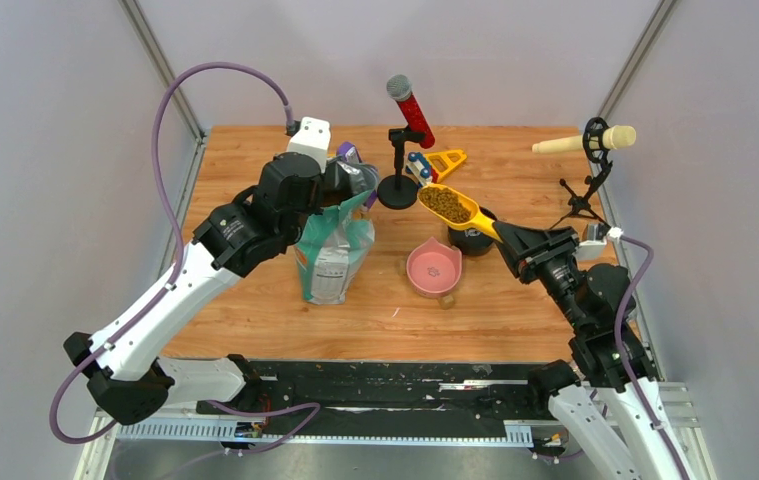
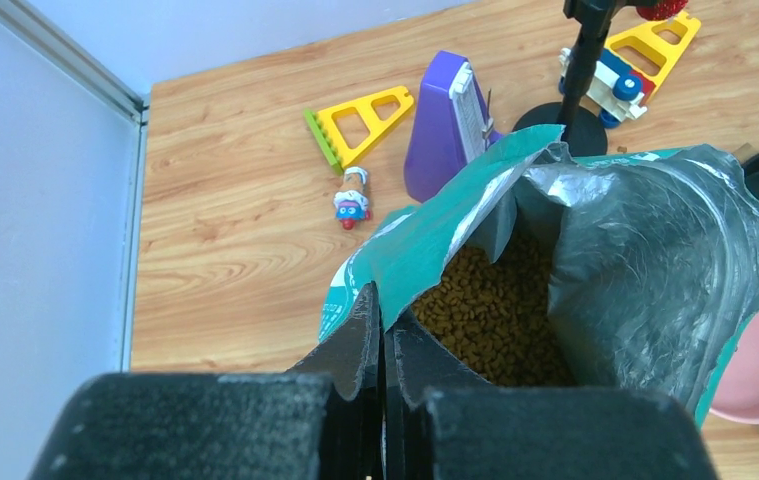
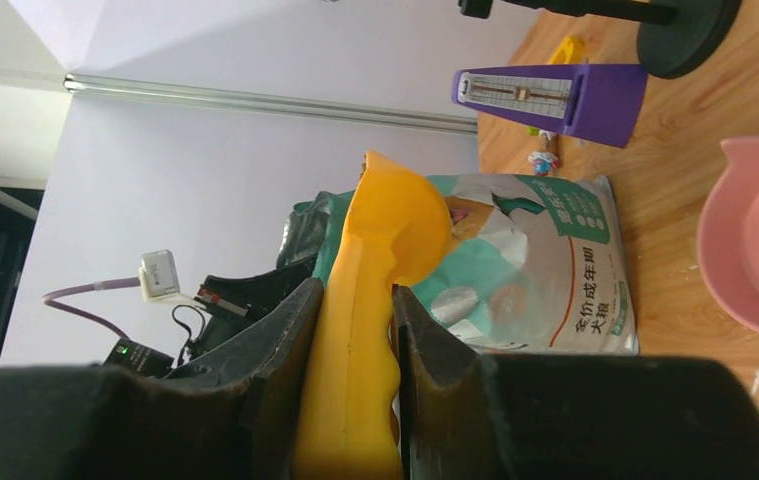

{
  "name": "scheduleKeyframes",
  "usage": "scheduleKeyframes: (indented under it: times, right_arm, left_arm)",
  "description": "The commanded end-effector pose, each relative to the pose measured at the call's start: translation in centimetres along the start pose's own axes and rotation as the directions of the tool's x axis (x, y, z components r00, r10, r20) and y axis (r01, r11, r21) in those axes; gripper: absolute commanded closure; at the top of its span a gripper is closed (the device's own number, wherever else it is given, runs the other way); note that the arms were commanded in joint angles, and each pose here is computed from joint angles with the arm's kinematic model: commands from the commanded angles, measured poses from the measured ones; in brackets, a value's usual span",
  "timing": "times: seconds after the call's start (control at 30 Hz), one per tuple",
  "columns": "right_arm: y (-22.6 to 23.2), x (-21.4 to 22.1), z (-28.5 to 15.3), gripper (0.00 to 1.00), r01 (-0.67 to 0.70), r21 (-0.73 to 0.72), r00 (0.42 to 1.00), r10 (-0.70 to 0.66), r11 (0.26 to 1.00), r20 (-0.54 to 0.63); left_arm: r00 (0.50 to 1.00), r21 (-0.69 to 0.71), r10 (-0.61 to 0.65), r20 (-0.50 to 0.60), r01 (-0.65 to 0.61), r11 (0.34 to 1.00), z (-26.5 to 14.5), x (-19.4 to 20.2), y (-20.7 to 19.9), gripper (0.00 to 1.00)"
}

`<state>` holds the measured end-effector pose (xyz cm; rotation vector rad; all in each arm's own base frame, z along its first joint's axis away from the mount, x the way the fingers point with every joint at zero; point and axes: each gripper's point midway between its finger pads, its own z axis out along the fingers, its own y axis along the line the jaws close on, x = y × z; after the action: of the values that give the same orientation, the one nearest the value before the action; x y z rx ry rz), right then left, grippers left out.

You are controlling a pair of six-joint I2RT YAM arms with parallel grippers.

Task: Serve the pet food
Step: Pour the pet food into the pet food bowl.

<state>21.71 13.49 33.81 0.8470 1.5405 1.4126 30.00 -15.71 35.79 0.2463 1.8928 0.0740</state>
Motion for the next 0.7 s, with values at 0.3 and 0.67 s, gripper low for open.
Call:
scheduleKeyframes:
  times: [0.3,0.67]
  right_arm:
    - [-4.5,-0.2,-1.7,1.00,-0.065,0.074,0.997,0.061,0.995,0.048]
    - [-10.5,0.5,-2.6,1.00,-0.078,0.249,0.997,0.068,0.965,0.049]
  left_arm:
    - [0.994,0.029,-0.098,0.054,0.096,0.995,0.3,-0.7,-1.0,1.00]
    - [0.992,0.070,-0.113,0.055,0.109,0.992,-0.1,-0.6,-1.5,1.00]
